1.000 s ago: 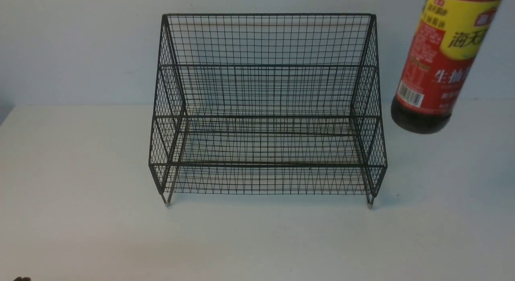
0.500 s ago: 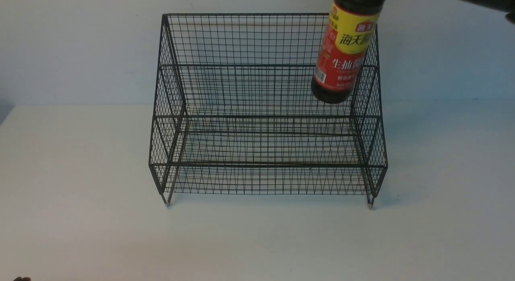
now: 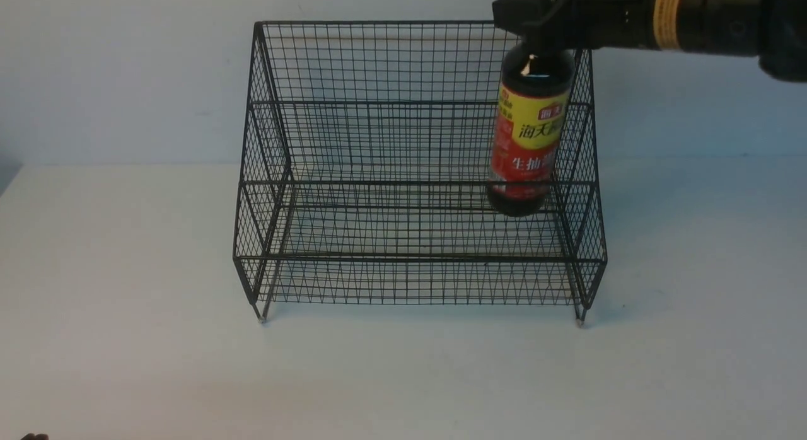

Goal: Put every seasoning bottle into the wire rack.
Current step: Use the right arm to put the condiment bottle back on the shelf

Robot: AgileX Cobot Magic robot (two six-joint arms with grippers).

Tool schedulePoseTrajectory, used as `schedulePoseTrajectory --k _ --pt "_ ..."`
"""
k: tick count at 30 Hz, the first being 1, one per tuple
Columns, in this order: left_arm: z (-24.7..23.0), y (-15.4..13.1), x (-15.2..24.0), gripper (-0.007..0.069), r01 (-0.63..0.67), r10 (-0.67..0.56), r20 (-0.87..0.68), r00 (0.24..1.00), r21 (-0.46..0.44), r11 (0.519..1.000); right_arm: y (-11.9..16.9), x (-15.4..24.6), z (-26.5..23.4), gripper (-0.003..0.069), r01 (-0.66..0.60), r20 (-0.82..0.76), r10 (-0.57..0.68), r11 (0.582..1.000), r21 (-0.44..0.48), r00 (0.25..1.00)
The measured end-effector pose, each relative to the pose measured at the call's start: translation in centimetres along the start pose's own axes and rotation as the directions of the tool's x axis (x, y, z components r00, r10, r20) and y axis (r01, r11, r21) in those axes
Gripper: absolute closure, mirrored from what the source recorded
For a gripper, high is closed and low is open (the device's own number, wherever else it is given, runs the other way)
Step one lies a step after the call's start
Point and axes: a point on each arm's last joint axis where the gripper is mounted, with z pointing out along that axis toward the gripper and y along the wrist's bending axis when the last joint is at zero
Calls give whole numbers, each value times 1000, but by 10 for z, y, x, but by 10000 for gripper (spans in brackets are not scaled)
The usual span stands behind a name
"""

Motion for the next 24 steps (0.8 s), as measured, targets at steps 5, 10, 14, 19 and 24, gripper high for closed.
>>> schedulePoseTrajectory --k 5,10,14,19,24 --pt "0 0 0 638 0 0 0 1000 0 1000 2 3 1 389 -63 -13 63 998 -25 998" --pt "0 0 0 638 0 0 0 1000 0 1000 0 7 2 389 -85 -21 84 996 -8 996" --pt "0 0 0 638 0 0 0 1000 0 1000 -3 15 8 389 -97 -40 97 995 -4 994" --pt "0 0 0 638 0 0 0 1000 0 1000 -9 36 24 389 -126 -90 125 992 -2 988" --pt "0 0 0 638 0 0 0 1000 0 1000 -11 43 29 389 -134 -107 132 991 -5 985"
